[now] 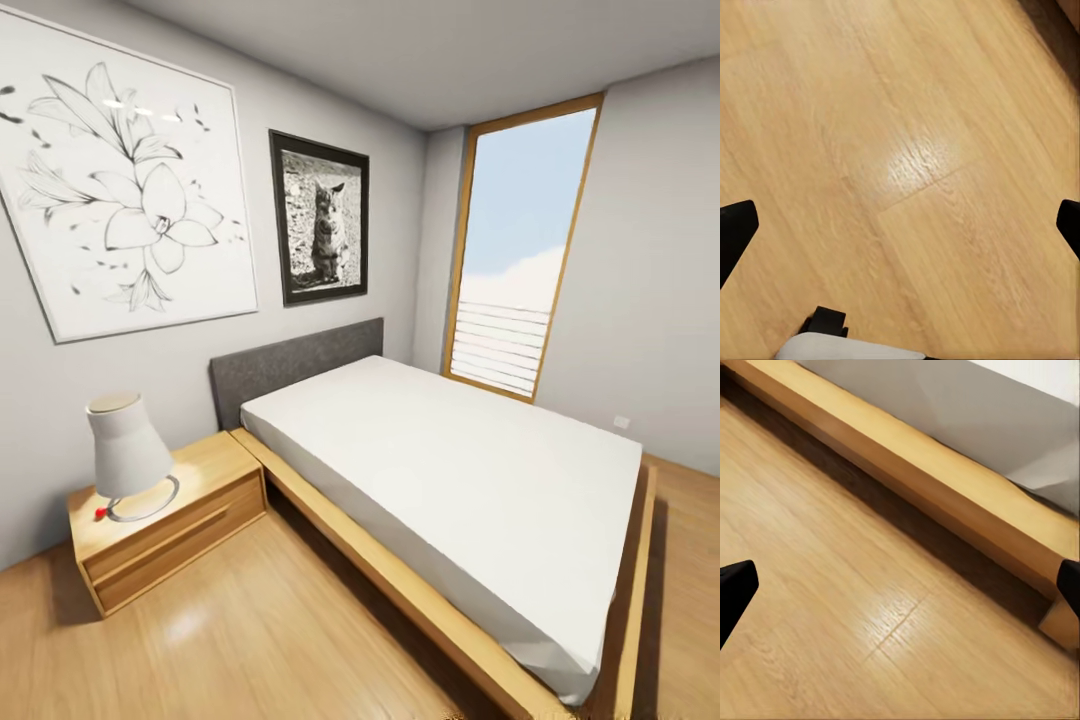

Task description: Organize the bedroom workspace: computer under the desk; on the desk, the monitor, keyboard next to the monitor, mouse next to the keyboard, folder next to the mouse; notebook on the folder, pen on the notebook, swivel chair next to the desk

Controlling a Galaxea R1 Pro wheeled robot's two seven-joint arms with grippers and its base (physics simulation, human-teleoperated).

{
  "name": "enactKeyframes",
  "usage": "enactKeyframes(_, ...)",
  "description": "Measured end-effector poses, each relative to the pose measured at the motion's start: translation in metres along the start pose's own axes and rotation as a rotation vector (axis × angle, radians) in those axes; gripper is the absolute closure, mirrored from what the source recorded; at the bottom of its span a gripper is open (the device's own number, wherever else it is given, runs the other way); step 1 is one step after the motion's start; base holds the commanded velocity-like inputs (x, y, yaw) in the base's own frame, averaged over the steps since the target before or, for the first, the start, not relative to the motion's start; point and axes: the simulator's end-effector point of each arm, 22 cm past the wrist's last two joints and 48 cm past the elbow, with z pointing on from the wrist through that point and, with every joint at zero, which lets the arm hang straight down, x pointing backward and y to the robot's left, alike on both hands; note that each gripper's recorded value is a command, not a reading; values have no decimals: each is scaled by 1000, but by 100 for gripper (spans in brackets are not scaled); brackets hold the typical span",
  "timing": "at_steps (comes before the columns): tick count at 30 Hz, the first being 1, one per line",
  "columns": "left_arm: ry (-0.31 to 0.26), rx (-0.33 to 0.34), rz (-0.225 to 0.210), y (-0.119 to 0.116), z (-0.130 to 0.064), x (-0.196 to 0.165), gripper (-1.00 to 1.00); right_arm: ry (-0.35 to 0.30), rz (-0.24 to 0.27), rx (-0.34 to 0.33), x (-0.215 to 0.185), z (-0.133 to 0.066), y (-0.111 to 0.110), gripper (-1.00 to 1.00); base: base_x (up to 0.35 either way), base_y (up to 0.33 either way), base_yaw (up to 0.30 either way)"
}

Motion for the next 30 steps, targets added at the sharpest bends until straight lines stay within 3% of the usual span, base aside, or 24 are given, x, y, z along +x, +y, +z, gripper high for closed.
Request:
enactKeyframes(12,-8,8,0,-2,0,-3,-100,-5,-6,5,-2,0,-5,-100,0,222,-283)
enactKeyframes(20,-64,11,0,-3,0,-16,-100,-11,-6,6,-4,1,-6,-100,0,289,-287)
enactKeyframes(30,-78,7,0,-3,-1,-19,-100,-15,-6,5,-6,1,-6,-100,0,47,-294)
